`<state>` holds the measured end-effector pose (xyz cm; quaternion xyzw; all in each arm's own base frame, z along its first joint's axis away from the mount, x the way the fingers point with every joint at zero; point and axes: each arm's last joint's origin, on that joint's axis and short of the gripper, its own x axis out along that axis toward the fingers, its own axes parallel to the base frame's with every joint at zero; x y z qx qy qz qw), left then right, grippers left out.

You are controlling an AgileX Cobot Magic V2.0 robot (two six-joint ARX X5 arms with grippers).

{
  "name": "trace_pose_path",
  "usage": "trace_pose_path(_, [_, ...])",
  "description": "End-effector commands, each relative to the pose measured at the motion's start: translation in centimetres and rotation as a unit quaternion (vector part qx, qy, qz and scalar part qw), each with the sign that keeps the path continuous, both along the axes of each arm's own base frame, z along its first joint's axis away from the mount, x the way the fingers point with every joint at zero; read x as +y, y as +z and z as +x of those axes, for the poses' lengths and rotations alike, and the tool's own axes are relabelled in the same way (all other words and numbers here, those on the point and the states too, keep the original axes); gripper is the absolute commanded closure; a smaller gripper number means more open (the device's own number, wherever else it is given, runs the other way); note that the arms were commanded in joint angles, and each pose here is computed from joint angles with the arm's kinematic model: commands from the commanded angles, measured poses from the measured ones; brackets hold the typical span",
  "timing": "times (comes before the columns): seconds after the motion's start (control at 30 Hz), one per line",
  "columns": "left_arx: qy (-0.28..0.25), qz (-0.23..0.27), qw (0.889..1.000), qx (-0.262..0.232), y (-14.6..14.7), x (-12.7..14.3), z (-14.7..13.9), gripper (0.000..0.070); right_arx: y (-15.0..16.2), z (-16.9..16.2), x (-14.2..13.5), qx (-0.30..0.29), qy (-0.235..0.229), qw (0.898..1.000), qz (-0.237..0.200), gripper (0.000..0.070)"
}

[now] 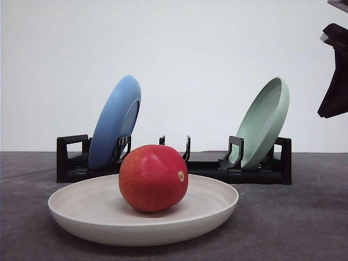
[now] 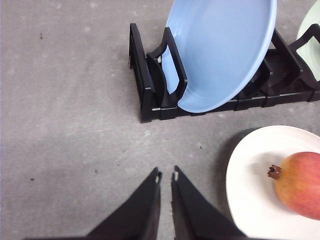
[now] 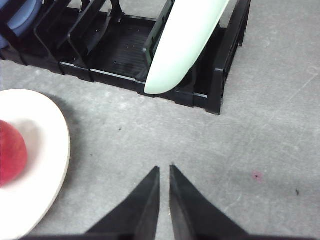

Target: Place pomegranate in white plate

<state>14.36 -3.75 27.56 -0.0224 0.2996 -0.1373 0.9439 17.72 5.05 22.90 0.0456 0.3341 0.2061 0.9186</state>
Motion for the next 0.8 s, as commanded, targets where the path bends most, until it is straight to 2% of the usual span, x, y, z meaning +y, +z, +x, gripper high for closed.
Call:
trace_pose_path(0.0, [-0.001, -0.002, 1.0, -0.009, 0.4, -0.1, 0.1, 0.068, 0.1, 0.2, 0.1, -0.004, 0.003, 1.0, 0.0, 0.0672])
trace_pose_path(0.2, [0.0, -0.002, 1.0, -0.009, 0.3, 0.0, 0.1, 0.068, 0.1, 0.2, 0.1, -0.004, 0.003, 1.0, 0.0, 0.0672])
trace_pose_path(0.3, [-0.006, 0.018, 0.999, -0.034, -0.5, 0.4, -0.3, 0.0679, 0.1, 0.2, 0.1, -0.004, 0.003, 1.0, 0.0, 0.0672])
trace_pose_path(0.4, [0.017, 0.008, 0.997, -0.079, -2.1, 1.1, -0.8, 0.0679, 0.1, 0.2, 0.1, -0.004, 0.003, 1.0, 0.0, 0.0672])
trace_pose_path(0.57, [0.069, 0.001, 0.986, -0.155, -5.6, 2.6, -2.3, 0.0679, 0.1, 0.2, 0.1, -0.004, 0.003, 1.0, 0.0, 0.0672])
trace_pose_path(0.77, [0.097, 0.005, 0.979, -0.177, -9.4, 3.3, -3.9, 0.0679, 0.1, 0.2, 0.1, -0.004, 0.003, 1.0, 0.0, 0.0672])
